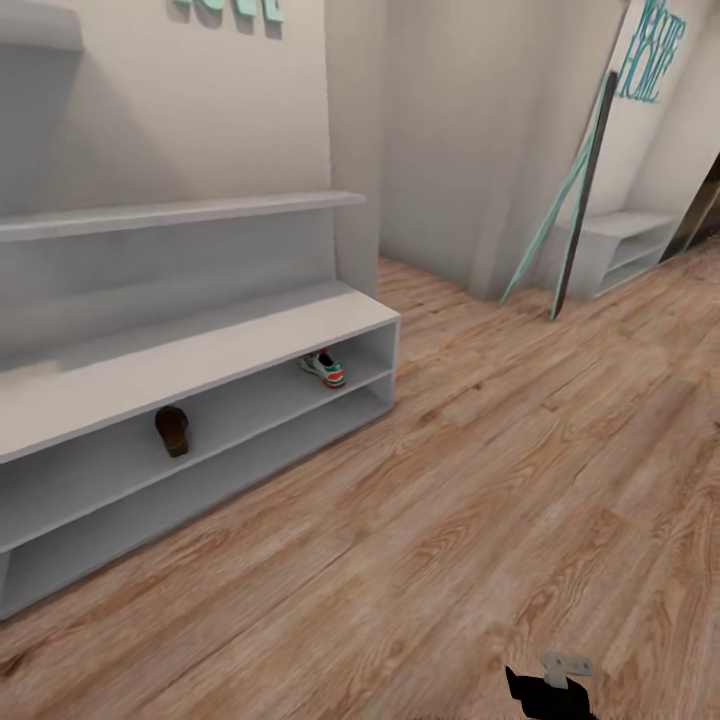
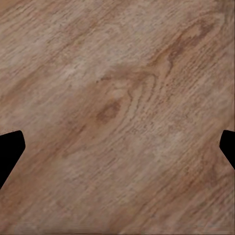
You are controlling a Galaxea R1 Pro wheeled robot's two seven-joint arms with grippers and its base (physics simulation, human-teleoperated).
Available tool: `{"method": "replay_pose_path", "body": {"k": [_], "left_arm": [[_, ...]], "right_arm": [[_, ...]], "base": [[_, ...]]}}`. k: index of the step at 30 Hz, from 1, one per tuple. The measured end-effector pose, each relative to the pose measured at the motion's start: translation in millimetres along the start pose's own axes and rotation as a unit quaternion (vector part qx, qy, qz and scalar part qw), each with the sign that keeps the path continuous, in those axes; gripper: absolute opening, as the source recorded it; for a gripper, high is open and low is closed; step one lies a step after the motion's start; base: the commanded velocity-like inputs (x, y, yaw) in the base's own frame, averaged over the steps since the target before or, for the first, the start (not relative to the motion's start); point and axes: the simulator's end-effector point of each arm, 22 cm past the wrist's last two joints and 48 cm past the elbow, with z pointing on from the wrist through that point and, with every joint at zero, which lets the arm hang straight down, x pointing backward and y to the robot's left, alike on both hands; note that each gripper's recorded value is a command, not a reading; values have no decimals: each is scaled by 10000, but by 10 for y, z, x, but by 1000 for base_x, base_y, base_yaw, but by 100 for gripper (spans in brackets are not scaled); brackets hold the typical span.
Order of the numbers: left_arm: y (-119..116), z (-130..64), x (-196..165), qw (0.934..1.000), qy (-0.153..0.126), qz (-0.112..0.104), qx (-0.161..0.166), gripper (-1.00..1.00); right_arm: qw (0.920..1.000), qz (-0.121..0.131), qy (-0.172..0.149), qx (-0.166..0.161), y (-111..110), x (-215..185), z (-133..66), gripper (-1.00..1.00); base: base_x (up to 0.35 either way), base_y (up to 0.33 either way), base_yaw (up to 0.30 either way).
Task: Pick up the two gym shoes and the two sandals from the corridor floor and place them onto the hallstand (shoe rack) in the corridor, making sure they are on the rack and not on the floor. Arrange them so the two gym shoes are next to each other and the two sandals are next to each other.
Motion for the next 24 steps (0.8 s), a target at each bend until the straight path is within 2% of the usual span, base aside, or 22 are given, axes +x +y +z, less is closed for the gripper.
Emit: {"method": "replay_pose_path", "body": {"k": [18, 24], "left_arm": [[-1, -1, 1, 10000, 2, 0, 1, 100], [0, -1, -16, 10000, -16, 4, 1, 100]], "right_arm": [[10000, 0, -3, -1, 1, -2, -1, 100], [10000, 3, -17, -3, 1, -16, -6, 100]], "base": [[0, 0, -294], [157, 0, -296]]}}
